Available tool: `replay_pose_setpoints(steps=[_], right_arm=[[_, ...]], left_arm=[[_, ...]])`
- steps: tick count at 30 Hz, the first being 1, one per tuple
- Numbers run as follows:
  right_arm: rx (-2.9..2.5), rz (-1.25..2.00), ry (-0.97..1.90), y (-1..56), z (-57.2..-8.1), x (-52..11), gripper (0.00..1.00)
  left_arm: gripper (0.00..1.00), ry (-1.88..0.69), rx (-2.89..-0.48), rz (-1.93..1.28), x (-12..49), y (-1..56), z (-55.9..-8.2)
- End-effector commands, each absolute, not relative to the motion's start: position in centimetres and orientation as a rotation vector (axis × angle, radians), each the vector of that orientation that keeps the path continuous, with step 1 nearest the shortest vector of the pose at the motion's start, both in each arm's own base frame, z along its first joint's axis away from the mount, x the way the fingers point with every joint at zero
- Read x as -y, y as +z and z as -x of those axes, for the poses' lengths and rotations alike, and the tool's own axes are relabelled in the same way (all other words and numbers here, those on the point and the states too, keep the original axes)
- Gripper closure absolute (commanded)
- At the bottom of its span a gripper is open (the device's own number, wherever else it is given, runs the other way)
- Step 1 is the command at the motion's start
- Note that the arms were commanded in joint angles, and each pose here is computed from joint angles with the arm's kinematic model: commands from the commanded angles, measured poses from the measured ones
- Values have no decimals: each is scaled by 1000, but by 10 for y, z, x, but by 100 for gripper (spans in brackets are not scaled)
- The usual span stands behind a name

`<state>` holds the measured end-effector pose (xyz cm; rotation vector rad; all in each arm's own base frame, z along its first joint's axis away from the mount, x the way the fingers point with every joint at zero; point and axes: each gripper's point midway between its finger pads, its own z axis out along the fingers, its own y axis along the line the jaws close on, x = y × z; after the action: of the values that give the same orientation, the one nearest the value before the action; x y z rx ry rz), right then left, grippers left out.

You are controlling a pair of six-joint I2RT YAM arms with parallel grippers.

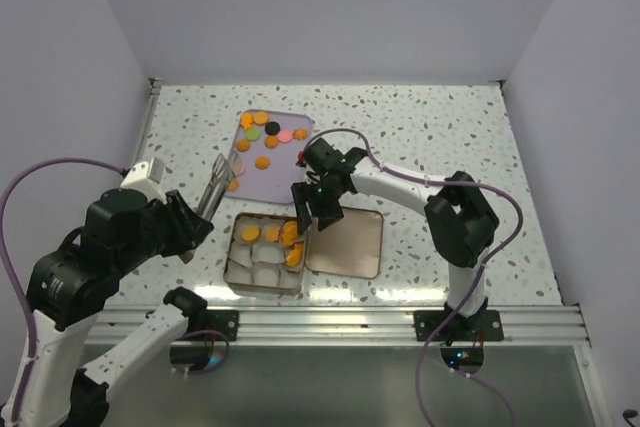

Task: Pack the cookies

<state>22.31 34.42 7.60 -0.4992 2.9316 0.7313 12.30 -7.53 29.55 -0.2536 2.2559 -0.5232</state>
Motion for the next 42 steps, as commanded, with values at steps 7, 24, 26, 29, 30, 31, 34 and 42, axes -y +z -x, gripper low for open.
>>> replay_pose_setpoints(steps=[7, 24, 26, 29, 30, 31, 34, 42], right_arm=[[-2891, 414, 580, 65, -250, -355, 57], [-2881, 439, 363, 64, -264, -327, 82], [-2883, 417, 348, 65, -268, -318, 84], [-2878, 386, 324, 67, -275, -303, 84], [-2879, 392, 314, 67, -277, -298, 84], [-2884, 372, 303, 66, -280, -291, 84], [-2890, 332, 270, 67, -288, -270, 85], [-2861, 260, 182, 81, -298, -220, 86]], left_arm=[[60, -571, -2231, 278, 78, 303, -121], [60, -530, -2265, 249, 80, 297, -127], [60, -525, -2270, 248, 80, 295, -128], [60, -512, -2276, 247, 79, 294, -130], [60, -507, -2282, 242, 80, 293, -131], [60, -503, -2285, 238, 80, 293, -131], [61, -494, -2292, 229, 81, 291, -134], [60, -482, -2321, 184, 90, 282, -147]])
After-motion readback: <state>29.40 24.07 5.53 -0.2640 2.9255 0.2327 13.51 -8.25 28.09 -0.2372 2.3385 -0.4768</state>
